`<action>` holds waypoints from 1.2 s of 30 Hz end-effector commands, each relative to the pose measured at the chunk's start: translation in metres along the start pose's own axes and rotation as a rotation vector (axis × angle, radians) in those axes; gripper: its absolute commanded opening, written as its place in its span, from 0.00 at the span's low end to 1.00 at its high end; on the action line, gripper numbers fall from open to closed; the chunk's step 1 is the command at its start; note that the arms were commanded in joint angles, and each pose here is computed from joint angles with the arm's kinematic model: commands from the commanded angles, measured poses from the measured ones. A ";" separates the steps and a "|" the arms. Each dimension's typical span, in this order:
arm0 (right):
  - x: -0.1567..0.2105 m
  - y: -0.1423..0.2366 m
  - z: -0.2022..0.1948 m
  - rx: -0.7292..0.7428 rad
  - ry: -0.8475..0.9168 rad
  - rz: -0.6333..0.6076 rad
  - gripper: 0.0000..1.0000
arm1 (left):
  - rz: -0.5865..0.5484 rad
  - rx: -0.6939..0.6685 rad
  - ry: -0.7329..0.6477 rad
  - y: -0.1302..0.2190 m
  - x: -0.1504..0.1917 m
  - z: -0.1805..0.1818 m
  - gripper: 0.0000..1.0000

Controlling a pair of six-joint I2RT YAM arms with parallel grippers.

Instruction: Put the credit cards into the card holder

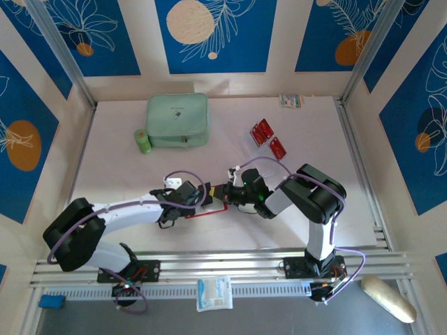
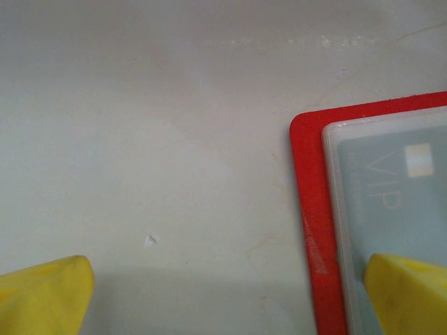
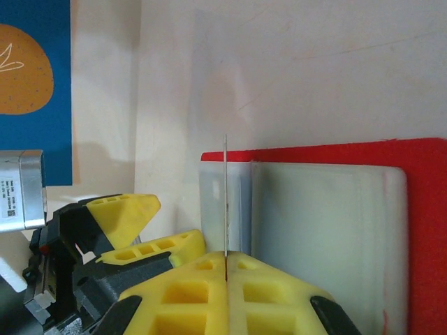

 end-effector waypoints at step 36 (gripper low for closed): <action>0.020 0.006 -0.026 0.094 -0.044 0.015 0.00 | 0.052 -0.054 -0.017 -0.006 0.016 0.014 1.00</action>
Point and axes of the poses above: each hand's point on the last joint's axis, 136 mm out from that joint toward the fingers, its own y axis back along the fingers, its own z axis along the line the jaws close on, x = y × z, the point moved 4 cm from there along y, back along the fingers, and after that the axes turned 8 degrees about -y, right-handed, at the moved point
